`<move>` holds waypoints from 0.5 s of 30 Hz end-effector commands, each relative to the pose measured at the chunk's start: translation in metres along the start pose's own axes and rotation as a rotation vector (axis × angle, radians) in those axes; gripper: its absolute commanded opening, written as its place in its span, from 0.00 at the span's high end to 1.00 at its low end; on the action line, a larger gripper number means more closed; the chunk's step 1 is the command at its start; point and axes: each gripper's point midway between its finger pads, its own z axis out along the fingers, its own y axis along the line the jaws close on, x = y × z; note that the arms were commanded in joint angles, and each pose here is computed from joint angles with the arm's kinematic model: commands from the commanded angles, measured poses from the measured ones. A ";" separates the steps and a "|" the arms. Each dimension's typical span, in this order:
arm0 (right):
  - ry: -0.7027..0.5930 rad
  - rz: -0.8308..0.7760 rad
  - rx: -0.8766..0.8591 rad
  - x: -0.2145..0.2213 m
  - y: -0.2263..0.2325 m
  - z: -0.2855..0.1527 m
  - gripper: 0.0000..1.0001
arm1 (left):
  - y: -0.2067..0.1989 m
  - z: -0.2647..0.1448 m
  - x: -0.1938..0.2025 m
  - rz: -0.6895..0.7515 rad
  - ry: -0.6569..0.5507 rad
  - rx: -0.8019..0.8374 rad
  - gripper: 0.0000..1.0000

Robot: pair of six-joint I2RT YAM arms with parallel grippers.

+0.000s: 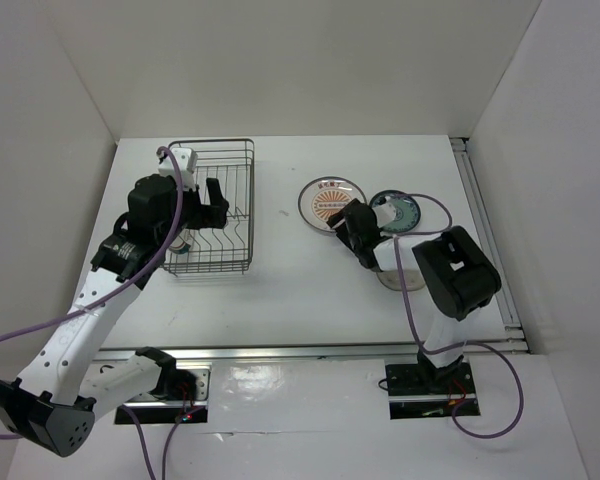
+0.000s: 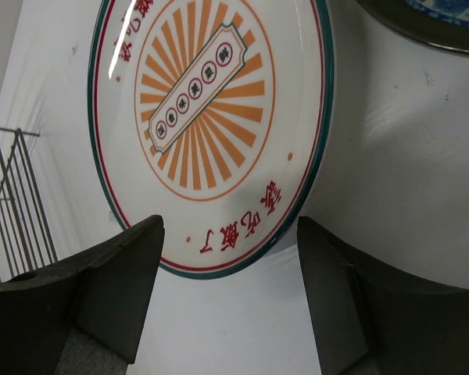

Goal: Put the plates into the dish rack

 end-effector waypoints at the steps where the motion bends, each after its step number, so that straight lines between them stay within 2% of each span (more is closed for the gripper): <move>1: -0.052 0.037 0.153 0.000 -0.025 0.009 0.24 | -0.011 -0.008 -0.027 -0.026 -0.075 0.048 0.00; 5: -0.030 0.057 0.204 0.007 -0.037 0.019 0.30 | -0.018 -0.008 -0.025 -0.015 -0.067 0.090 0.00; 7: 0.003 0.053 0.230 0.015 -0.048 0.025 0.40 | -0.018 -0.008 -0.025 -0.015 -0.067 0.090 0.00; 10: 0.036 0.061 0.256 0.020 -0.052 0.032 0.40 | -0.015 -0.008 -0.026 -0.016 -0.071 0.072 0.00; 12: 0.052 0.063 0.274 0.025 -0.056 0.035 0.45 | -0.015 -0.008 -0.026 -0.016 -0.071 0.072 0.00; 15: 0.058 0.075 0.270 0.028 -0.057 0.034 0.59 | -0.013 -0.008 -0.026 -0.016 -0.072 0.063 0.00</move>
